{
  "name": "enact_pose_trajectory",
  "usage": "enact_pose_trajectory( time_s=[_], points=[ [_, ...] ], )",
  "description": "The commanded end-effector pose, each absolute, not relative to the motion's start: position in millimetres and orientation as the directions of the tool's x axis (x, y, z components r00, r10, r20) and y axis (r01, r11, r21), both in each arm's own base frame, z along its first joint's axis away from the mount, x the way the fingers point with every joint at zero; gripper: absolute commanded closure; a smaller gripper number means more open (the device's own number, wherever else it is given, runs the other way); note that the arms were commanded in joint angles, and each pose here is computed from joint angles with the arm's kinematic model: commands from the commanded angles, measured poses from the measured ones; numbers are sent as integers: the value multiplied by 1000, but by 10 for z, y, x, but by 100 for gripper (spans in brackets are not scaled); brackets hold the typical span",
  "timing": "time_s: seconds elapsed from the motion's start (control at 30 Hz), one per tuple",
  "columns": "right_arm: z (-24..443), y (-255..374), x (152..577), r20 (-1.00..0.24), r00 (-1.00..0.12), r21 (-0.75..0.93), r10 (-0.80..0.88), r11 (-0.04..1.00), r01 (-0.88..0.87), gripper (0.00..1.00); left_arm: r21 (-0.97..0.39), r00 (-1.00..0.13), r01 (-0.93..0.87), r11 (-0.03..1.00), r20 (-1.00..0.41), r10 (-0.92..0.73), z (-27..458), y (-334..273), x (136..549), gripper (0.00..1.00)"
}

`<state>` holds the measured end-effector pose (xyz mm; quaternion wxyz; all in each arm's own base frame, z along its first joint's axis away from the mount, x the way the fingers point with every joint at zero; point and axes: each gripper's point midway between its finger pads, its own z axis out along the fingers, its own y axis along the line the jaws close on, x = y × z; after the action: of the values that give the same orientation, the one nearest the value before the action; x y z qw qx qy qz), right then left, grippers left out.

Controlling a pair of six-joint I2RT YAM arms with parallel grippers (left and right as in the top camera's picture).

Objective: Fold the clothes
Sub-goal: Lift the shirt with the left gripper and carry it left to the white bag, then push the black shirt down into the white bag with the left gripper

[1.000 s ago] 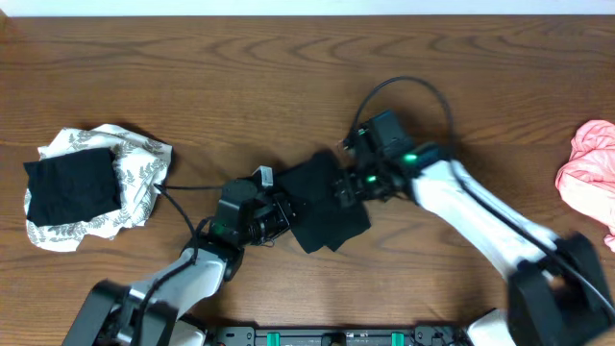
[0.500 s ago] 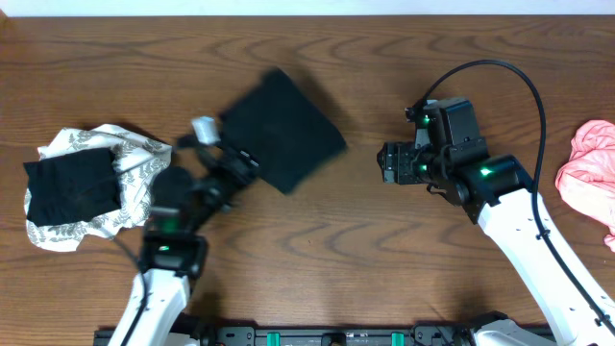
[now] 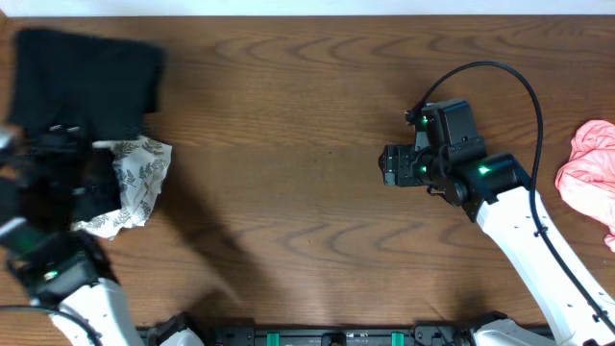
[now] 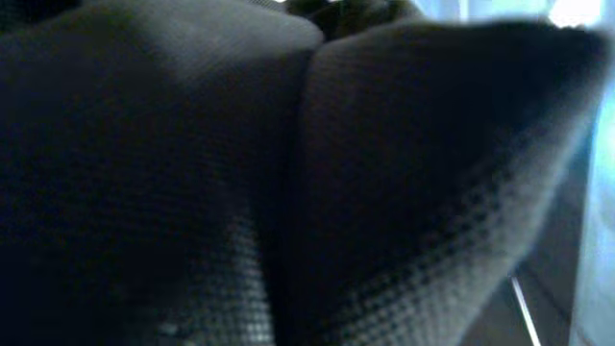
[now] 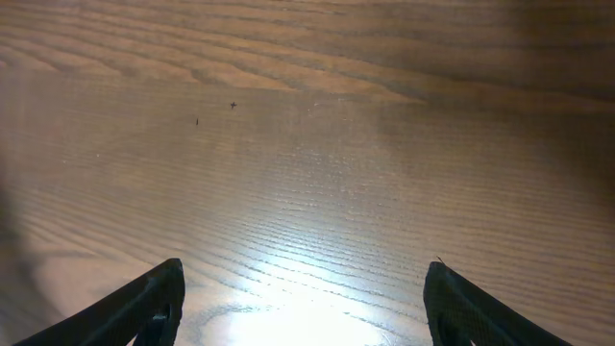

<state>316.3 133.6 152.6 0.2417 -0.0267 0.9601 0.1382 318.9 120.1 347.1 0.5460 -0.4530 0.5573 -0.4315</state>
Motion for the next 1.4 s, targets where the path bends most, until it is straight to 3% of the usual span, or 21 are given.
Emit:
enact_pose_trajectory(
  time_s=[0.0, 0.13, 0.43, 0.7, 0.9, 1.07, 1.3, 1.33, 1.37],
  points=[
    [1534, 1300, 3202, -478, -878, 242, 19, 964, -111, 22, -981, -24, -63, 182, -181, -983, 3467, 1385, 3042, 94],
    [1531, 1295, 3203, -479, -878, 236, 12, 965, -115, 22, -975, 7, -201, 93, -96, -995, 3052, 1591, 2940, 94],
    [1502, 1288, 3187, -472, -882, 224, -7, 966, -128, 21, -917, 120, -393, 72, -128, -984, 2547, 1970, 2564, 94],
    [1436, 1293, 3176, -450, -893, 220, -13, 968, -125, 21, -844, 18, -495, 206, -247, -969, 2014, 2285, 2665, 94],
    [1422, 1289, 3166, -444, -896, 218, -13, 968, -123, 23, -790, -5, -611, 44, -52, -999, 1282, 2282, 2644, 91],
    [1416, 1286, 3155, -440, -898, 218, -14, 968, -122, 24, -732, -36, -682, 9, 21, -999, 792, 2276, 2605, 90],
    [1393, 1272, 3116, -423, -906, 213, -17, 970, -118, 24, -741, -77, -668, 71, -26, -997, 812, 2287, 2627, 83],
    [1394, 1272, 3118, -424, -906, 213, -17, 970, -118, 24, -746, -77, -661, 84, -44, -996, 867, 2297, 2633, 75],
    [1395, 1273, 3118, -424, -905, 213, -17, 970, -118, 24, -751, -77, -654, 96, -61, -995, 924, 2304, 2637, 73]
  ],
)
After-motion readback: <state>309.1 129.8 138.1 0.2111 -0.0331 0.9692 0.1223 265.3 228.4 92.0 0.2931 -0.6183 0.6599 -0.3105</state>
